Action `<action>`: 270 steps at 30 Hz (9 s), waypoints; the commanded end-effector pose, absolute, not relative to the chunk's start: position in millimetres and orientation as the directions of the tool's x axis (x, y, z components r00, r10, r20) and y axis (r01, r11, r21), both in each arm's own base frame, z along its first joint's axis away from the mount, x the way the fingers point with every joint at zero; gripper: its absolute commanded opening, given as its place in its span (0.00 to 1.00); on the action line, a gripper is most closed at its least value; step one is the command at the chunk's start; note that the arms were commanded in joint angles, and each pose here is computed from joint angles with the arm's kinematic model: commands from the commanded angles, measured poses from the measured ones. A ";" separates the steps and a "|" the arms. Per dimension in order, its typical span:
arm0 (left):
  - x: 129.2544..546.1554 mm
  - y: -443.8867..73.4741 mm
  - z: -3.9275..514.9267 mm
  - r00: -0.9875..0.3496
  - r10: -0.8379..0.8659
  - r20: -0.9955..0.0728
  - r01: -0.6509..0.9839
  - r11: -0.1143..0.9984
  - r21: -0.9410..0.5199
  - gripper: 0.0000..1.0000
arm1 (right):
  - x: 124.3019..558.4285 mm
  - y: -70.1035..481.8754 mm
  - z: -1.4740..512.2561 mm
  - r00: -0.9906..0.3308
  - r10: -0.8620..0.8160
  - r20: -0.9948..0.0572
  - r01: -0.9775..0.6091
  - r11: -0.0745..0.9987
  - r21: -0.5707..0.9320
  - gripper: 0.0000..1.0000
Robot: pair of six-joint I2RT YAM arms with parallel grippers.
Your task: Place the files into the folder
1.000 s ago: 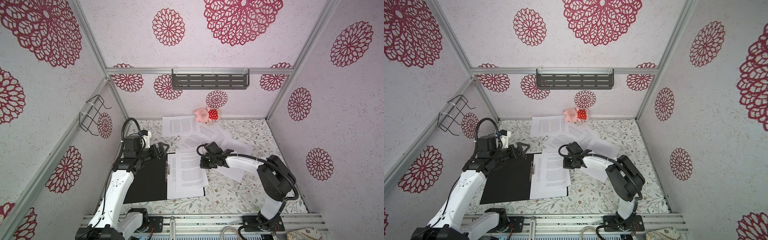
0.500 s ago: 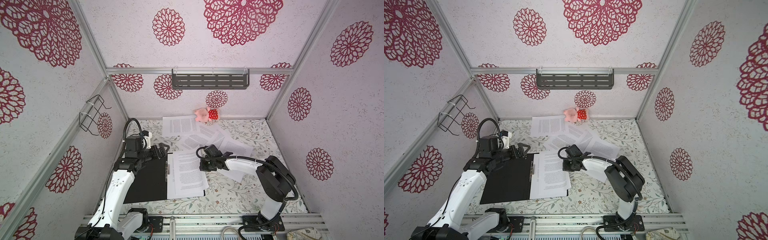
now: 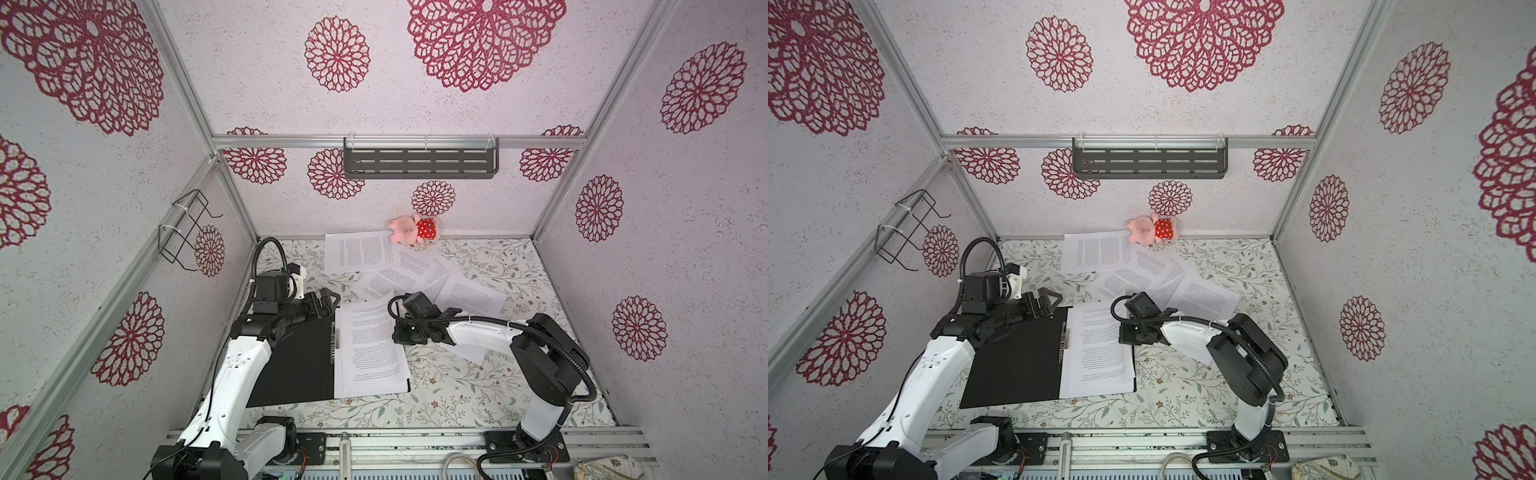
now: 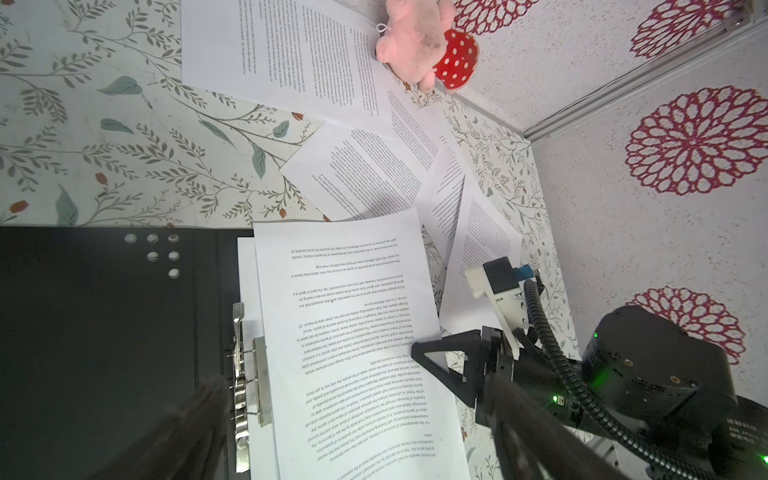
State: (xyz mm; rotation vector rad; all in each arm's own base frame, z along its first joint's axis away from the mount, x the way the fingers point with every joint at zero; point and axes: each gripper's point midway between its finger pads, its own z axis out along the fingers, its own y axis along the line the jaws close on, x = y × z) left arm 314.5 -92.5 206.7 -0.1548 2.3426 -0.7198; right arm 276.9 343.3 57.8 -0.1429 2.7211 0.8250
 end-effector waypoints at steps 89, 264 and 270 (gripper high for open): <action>302.4 -92.2 183.6 -0.825 -0.263 -0.500 0.039 0.856 -0.515 0.99 | 266.3 358.9 60.6 -0.949 -0.026 -0.313 -0.180 0.863 0.473 0.64; 322.3 -423.3 144.6 -0.911 0.215 -0.352 0.409 0.578 -0.706 0.99 | 346.8 108.9 96.1 -0.862 0.386 -0.327 0.054 0.713 0.699 0.00; 329.8 -393.4 234.5 -0.864 0.130 -0.487 0.480 0.511 -0.714 0.99 | 344.0 101.0 123.7 -0.849 0.369 -0.379 0.031 0.750 0.661 0.00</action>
